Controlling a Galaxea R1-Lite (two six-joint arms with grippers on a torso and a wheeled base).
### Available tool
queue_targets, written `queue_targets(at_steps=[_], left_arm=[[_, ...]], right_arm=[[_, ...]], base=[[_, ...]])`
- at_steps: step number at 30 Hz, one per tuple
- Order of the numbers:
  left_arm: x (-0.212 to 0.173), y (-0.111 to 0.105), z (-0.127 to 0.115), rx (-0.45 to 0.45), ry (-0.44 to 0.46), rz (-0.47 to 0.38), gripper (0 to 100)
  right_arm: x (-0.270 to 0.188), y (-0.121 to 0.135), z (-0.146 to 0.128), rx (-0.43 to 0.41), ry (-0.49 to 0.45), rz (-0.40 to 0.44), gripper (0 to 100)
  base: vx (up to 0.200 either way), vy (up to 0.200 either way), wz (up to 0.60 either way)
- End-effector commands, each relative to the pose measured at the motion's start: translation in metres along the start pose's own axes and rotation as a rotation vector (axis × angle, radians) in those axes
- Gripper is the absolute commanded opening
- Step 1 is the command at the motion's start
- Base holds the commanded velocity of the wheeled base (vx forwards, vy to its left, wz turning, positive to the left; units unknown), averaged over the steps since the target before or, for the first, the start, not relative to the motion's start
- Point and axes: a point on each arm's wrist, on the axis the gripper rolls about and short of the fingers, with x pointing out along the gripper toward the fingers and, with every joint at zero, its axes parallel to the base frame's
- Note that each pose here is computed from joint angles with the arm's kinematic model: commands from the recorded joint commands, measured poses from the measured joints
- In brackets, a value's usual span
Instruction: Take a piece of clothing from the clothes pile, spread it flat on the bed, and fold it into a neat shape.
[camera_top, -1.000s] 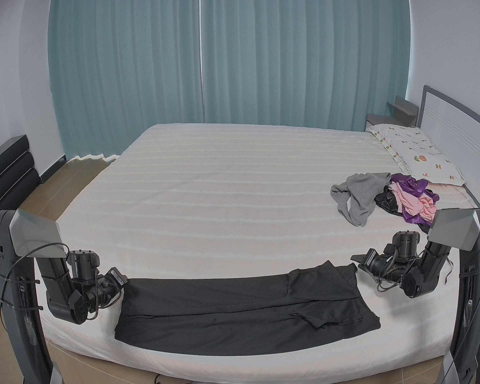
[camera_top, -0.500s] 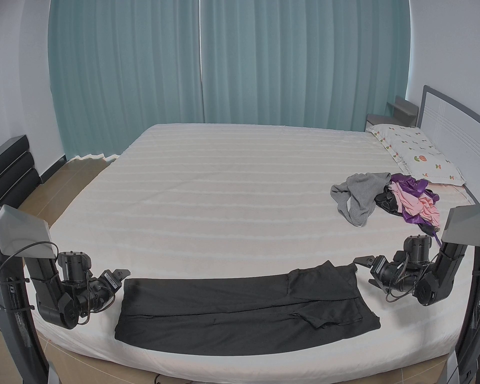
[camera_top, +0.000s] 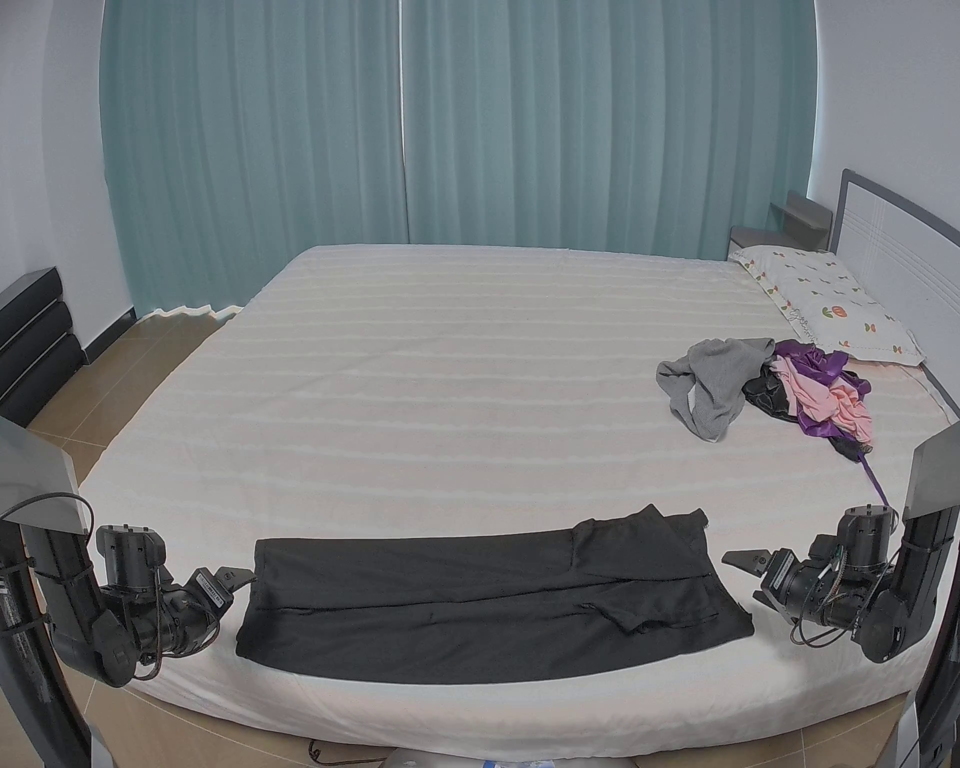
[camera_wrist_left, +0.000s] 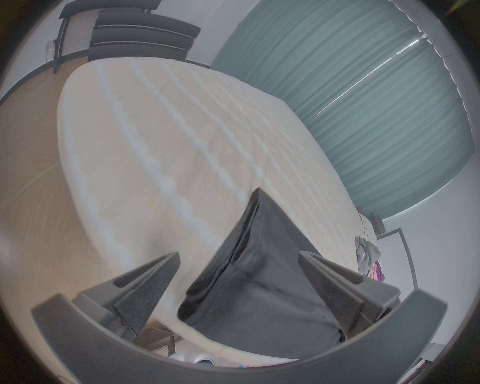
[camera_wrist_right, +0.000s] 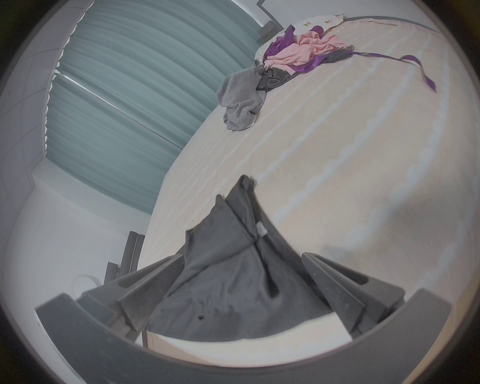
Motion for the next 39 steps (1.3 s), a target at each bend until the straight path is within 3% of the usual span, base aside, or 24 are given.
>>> queue_targets(at_steps=[1,13,22,23,39], left_arm=[[-0.004,-0.001,-0.005,-0.003,0.019,-0.001,100],[0.007,0.008,-0.012,-0.012,0.061,0.043,100],[0.007,0.008,-0.012,-0.012,0.062,0.044,100],[0.007,0.008,-0.012,-0.012,0.062,0.044,100],[0.02,-0.002,-0.03,0.062,0.079,0.069,100]], right_arm=[[-0.007,-0.006,-0.013,0.008,0.042,-0.031,100],[0.012,-0.013,-0.027,0.003,0.071,-0.104,100],[0.032,-0.011,-0.024,0.044,-0.001,-0.133,100],[0.034,-0.012,-0.023,0.048,-0.012,-0.143,0],[0.033,-0.01,-0.027,0.07,-0.025,-0.159,0]], base=[[0.0,0.0,0.0],[0.0,0.0,0.0],[0.0,0.0,0.0],[0.0,0.0,0.0],[0.0,0.0,0.0]])
